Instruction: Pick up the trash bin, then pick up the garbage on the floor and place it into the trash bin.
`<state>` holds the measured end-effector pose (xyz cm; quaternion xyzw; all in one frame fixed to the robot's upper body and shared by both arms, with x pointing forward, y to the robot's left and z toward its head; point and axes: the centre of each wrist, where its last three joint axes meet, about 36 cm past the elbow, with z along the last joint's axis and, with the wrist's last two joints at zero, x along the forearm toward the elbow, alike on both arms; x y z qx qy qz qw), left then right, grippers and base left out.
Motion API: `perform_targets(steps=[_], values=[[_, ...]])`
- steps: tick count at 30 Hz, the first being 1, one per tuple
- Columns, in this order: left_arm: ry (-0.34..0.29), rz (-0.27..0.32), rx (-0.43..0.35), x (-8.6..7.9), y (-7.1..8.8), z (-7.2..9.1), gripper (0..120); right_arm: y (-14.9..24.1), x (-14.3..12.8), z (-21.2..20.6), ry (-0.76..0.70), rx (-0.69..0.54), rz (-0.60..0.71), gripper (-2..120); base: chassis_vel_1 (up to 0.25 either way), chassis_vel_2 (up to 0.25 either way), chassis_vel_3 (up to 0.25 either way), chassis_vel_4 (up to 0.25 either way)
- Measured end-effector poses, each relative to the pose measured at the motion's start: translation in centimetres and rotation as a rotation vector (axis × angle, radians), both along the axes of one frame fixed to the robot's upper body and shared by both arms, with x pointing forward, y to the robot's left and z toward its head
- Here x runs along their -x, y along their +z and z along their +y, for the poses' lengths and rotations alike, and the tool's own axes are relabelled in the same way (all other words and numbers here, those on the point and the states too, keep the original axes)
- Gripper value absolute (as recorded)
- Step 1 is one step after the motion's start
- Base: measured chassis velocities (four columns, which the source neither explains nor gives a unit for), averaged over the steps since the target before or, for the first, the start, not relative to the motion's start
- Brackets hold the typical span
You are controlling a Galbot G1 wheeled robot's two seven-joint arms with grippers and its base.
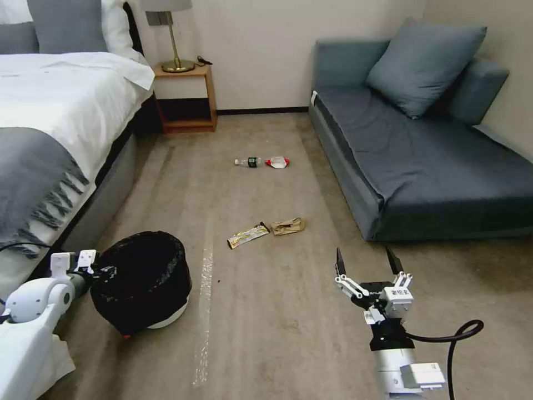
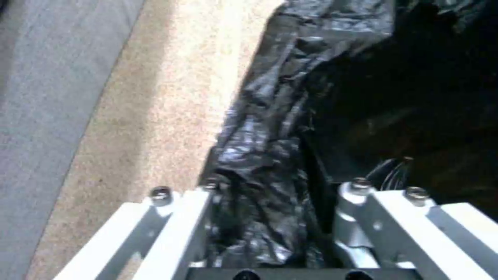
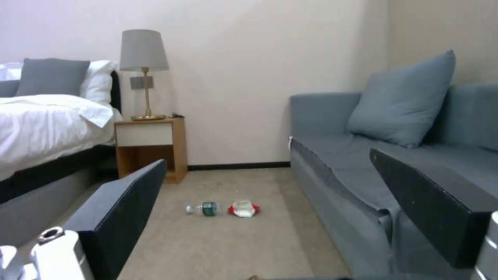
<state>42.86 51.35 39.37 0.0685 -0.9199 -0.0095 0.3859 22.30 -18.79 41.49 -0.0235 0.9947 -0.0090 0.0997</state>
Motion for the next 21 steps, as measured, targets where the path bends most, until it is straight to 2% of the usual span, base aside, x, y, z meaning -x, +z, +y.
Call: perform_targets(steps=[2, 6, 13, 21], values=[[0.0, -0.002, 0.0, 0.1, 0.1, 0.0, 16, 0.1, 0.0, 0.0, 0.0, 0.0, -0.001, 100, 0.0, 0.0, 0.0, 0.0], [-0.002, -0.007, 0.004, 0.3, 0.3, 0.0, 10, 0.2, 0.0, 0.0, 0.001, 0.0, -0.004, 100, 0.0, 0.0, 0.0, 0.0], [0.009, -0.011, 0.021, 0.8, 0.3, 0.2, 10, 0.3, 0.1, 0.1, 0.003, -0.001, -0.004, 100, 0.0, 0.0, 0.0, 0.0], [0.019, -0.057, 0.071, 2.0, 0.4, -0.5, 8, 0.3, 0.3, 0.1, -0.001, 0.017, -0.006, 100, 0.0, 0.0, 0.0, 0.0]])
